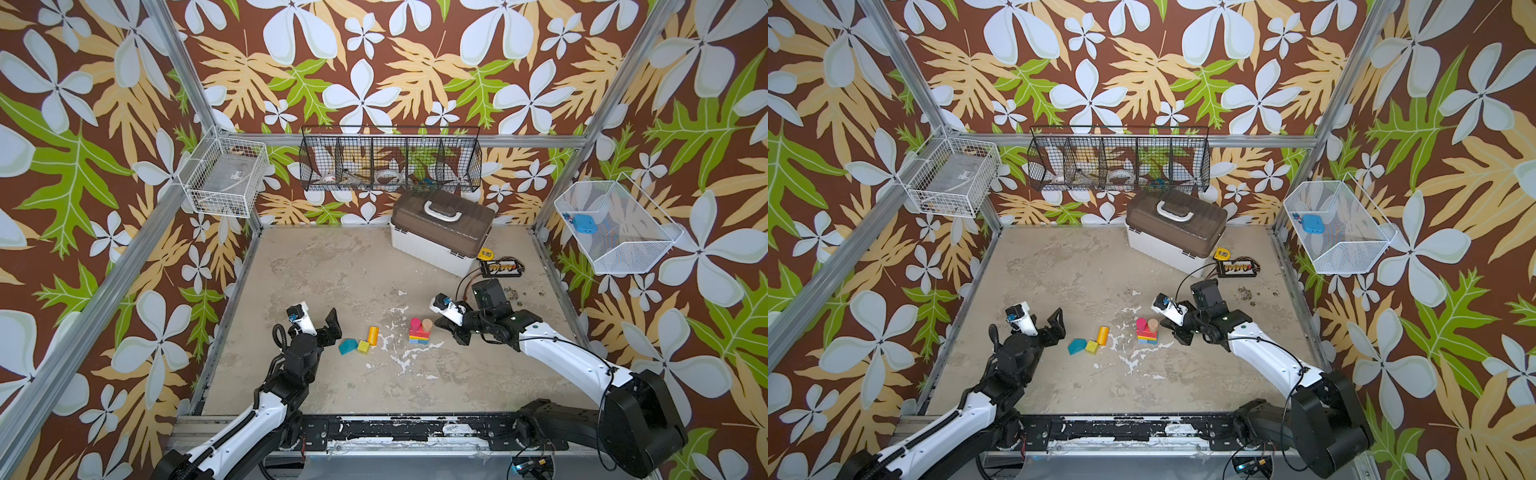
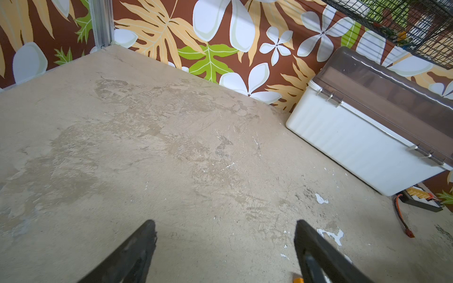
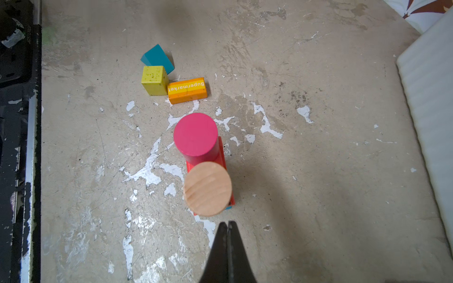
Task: Build the wood block tower
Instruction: 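Raise the right gripper up from the stack, then swing the right arm across toward the loose blocks near the left gripper, then lower the open right gripper over the orange 'Supermarket' block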
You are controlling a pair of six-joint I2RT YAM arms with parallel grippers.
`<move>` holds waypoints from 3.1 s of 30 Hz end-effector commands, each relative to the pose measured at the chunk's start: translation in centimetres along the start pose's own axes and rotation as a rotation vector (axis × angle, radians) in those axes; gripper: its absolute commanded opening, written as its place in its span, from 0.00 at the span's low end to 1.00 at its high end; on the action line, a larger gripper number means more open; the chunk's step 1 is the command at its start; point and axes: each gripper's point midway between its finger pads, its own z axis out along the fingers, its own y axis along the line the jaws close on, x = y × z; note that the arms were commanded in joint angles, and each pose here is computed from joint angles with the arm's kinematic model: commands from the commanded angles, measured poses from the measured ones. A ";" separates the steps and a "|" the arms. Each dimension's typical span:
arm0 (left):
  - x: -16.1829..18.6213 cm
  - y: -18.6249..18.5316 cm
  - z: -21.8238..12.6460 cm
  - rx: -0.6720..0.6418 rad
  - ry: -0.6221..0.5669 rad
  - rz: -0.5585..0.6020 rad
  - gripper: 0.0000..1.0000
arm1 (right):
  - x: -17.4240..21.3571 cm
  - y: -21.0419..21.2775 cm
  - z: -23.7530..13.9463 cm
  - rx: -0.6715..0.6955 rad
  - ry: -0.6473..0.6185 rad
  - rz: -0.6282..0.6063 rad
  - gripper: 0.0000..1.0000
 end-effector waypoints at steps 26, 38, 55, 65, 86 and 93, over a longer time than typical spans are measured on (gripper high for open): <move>-1.0 -0.3 0.0 0.007 -0.036 -0.010 0.89 | -1.0 0.5 0.4 -0.042 -0.017 0.008 0.02; -0.9 -0.2 0.0 0.004 -0.034 -0.013 0.89 | -4.8 -5.1 -7.7 0.469 -0.246 0.163 0.27; -0.8 0.0 0.2 -0.015 -0.026 -0.009 0.89 | -9.6 -5.1 -17.5 0.478 -0.678 0.915 1.00; -0.9 0.3 0.2 -0.032 -0.030 -0.015 0.89 | -13.7 -1.5 -18.7 0.216 -0.808 0.823 0.99; -1.1 5.5 1.6 -0.283 0.021 -0.128 0.97 | -17.5 8.7 5.3 0.339 -0.028 0.553 0.84; -1.5 7.1 0.8 -0.281 -0.013 -0.207 0.96 | -15.2 8.0 10.4 0.382 0.056 0.571 0.81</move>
